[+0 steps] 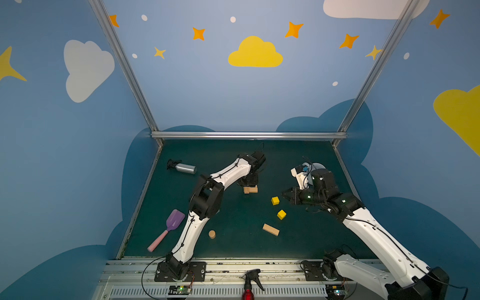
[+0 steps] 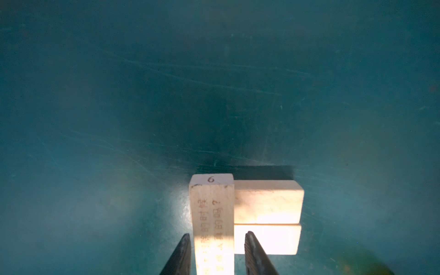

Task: Build the wood block tower
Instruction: 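Open and withdraw the left gripper while the right gripper reaches toward plank 60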

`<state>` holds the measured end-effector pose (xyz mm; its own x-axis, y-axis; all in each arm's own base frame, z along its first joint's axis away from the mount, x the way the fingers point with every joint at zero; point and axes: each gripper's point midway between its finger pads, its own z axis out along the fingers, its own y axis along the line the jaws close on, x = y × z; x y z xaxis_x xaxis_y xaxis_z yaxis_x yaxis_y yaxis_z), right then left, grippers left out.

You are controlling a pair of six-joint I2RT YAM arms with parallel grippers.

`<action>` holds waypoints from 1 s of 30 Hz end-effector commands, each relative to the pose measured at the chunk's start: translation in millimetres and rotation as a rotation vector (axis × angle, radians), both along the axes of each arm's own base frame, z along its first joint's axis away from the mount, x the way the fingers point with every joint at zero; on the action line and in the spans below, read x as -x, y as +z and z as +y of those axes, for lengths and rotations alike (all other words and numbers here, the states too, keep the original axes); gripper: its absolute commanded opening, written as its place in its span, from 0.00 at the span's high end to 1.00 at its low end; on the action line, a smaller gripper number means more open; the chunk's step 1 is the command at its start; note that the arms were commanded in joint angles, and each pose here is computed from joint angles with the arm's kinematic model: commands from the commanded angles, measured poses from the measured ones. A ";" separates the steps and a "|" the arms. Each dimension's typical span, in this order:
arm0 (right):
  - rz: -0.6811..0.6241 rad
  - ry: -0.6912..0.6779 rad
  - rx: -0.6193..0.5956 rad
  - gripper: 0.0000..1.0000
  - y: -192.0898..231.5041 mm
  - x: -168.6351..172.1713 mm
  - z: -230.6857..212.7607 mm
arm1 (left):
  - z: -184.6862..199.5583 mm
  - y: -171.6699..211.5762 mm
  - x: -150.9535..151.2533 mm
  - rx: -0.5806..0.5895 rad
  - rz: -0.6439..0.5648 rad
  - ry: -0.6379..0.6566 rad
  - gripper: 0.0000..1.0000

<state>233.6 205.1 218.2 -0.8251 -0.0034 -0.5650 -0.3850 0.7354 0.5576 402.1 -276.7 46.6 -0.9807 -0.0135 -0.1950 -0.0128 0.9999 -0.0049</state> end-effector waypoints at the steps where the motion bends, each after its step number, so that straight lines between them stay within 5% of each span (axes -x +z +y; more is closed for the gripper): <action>1: 0.003 -0.007 0.007 0.91 -2.9 3.4 -2.8 | 3.1 3.5 0.5 -0.015 0.002 -0.004 0.60; 9: 0.009 0.005 0.001 0.89 -2.1 4.6 -0.5 | 4.8 23.5 -0.2 -0.003 -0.029 -0.010 0.59; 19: 0.135 0.177 0.142 0.59 -30.9 32.8 13.0 | 6.8 113.4 10.9 0.134 -0.219 -0.032 0.58; 24: 0.244 0.300 0.270 0.29 -64.2 63.4 16.9 | 14.5 147.5 36.1 0.259 -0.331 -0.027 0.57; 30: 0.351 0.428 0.395 0.22 -104.3 94.4 13.7 | 20.9 165.2 73.3 0.403 -0.417 -0.032 0.56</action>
